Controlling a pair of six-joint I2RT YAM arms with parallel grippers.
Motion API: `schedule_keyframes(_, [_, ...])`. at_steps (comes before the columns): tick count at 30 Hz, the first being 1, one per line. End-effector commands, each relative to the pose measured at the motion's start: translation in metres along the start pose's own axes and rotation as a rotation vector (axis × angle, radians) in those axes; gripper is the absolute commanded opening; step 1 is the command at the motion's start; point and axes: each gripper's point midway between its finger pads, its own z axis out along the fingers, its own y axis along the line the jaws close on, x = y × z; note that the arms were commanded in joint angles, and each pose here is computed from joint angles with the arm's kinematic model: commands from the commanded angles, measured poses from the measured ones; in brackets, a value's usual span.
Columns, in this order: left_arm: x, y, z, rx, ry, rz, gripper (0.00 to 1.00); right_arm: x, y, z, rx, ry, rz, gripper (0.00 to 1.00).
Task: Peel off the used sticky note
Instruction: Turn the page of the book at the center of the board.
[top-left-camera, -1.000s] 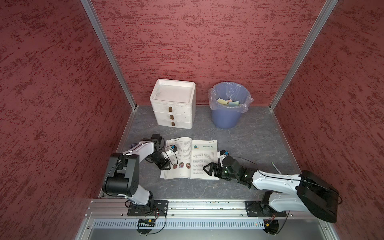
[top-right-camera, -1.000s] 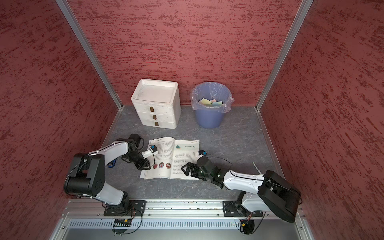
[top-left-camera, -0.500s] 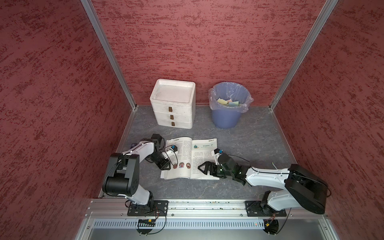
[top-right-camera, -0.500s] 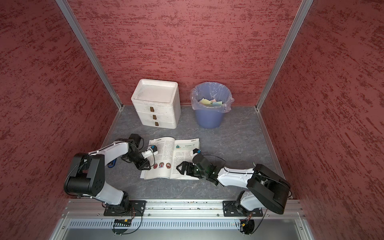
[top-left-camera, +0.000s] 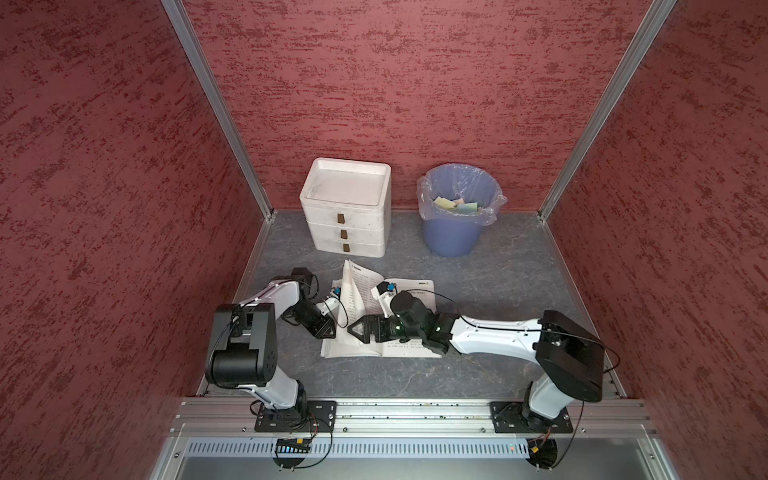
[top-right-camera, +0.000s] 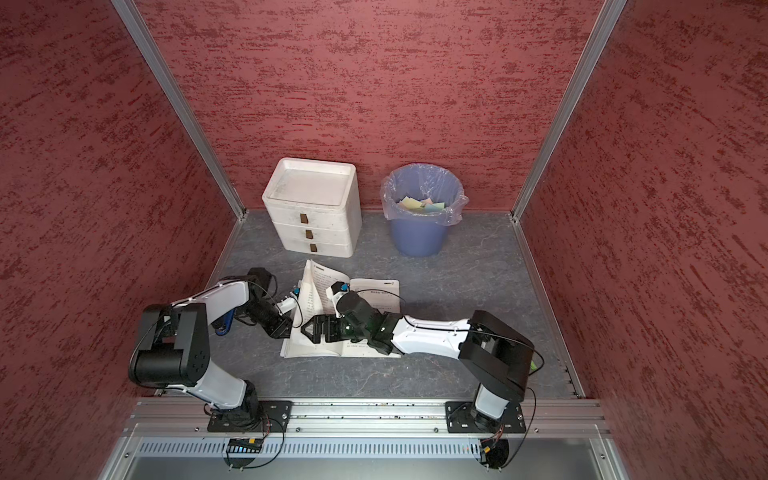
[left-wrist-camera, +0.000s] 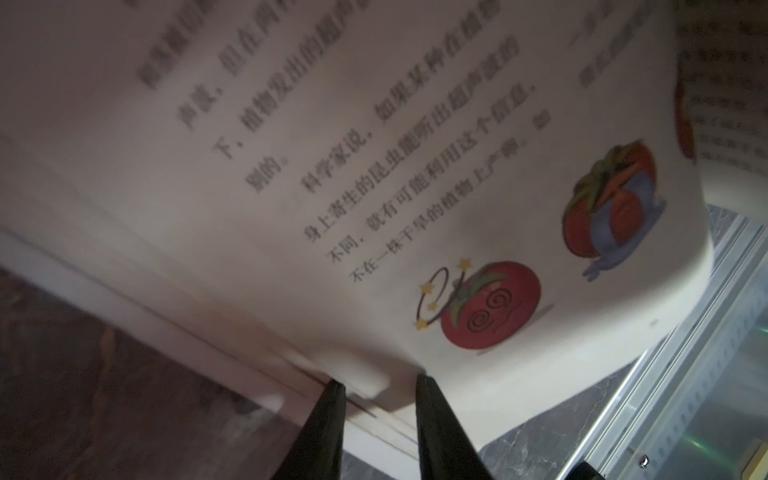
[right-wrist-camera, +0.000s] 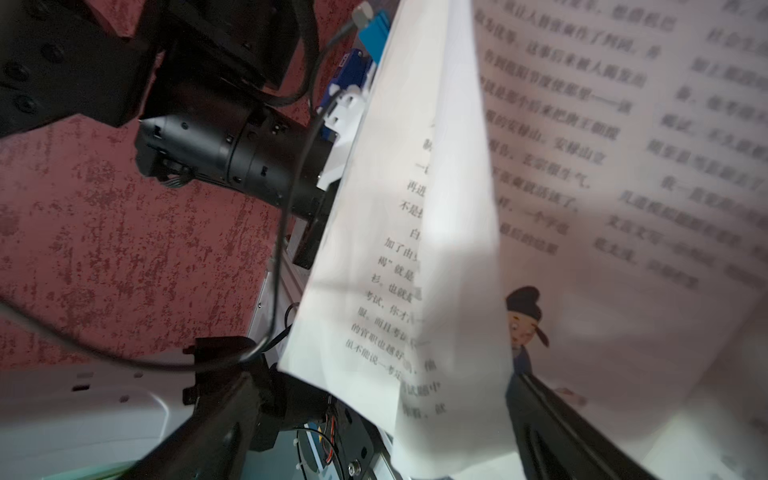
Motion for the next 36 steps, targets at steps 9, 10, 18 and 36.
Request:
schedule_keyframes(9, [-0.011,0.031,-0.066,-0.036,-0.205,-0.064,0.32,0.006,0.006,-0.003,0.033,0.009,-0.054,0.98])
schedule_keyframes(10, [-0.011,0.033,-0.07,-0.044,-0.212,-0.066,0.32,0.006,0.005,-0.006,0.04,0.004,-0.053,0.98])
schedule_keyframes(18, [-0.021,0.011,-0.067,-0.048,-0.203,-0.016,0.33,0.008,-0.042,-0.048,0.166,-0.064,0.01,0.98])
schedule_keyframes(36, [-0.006,0.01,0.007,-0.027,-0.016,-0.004,0.32,0.029,-0.153,-0.136,0.318,-0.195,0.233,0.98])
